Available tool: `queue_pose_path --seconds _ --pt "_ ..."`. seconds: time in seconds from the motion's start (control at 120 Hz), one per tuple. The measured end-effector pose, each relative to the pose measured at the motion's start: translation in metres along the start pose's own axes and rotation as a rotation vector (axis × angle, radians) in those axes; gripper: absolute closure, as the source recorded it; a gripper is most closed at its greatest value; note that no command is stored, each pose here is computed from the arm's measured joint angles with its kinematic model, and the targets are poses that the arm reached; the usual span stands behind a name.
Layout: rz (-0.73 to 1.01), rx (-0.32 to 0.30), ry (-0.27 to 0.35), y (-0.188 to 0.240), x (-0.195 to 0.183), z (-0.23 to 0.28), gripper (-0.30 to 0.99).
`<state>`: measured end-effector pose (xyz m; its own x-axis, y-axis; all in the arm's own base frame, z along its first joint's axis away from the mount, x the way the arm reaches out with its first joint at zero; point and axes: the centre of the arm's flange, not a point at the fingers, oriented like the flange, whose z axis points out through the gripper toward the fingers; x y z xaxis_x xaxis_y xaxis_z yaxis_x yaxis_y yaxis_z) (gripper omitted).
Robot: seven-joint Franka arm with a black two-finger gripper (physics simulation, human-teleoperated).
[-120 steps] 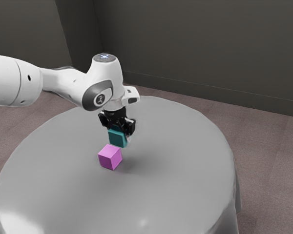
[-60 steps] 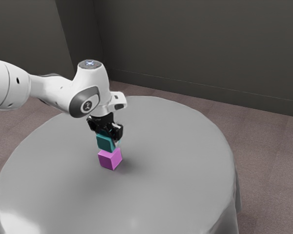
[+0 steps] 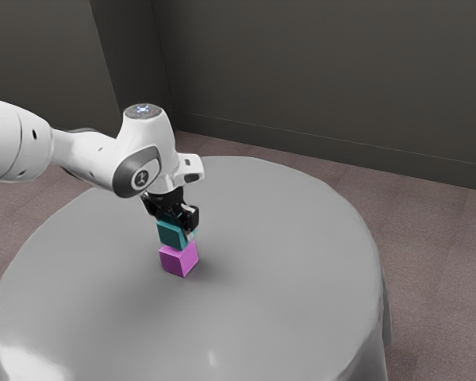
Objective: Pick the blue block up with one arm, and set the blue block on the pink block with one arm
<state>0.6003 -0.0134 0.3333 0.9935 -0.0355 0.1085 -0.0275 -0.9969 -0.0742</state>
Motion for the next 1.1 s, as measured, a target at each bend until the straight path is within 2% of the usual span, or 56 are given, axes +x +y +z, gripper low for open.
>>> queue_pose_path --seconds 0.367,1.1 --pt "0.026 -0.015 0.003 0.011 -0.005 -0.001 0.3" --pt "0.013 -0.028 0.0 0.004 -0.016 -0.002 0.3"
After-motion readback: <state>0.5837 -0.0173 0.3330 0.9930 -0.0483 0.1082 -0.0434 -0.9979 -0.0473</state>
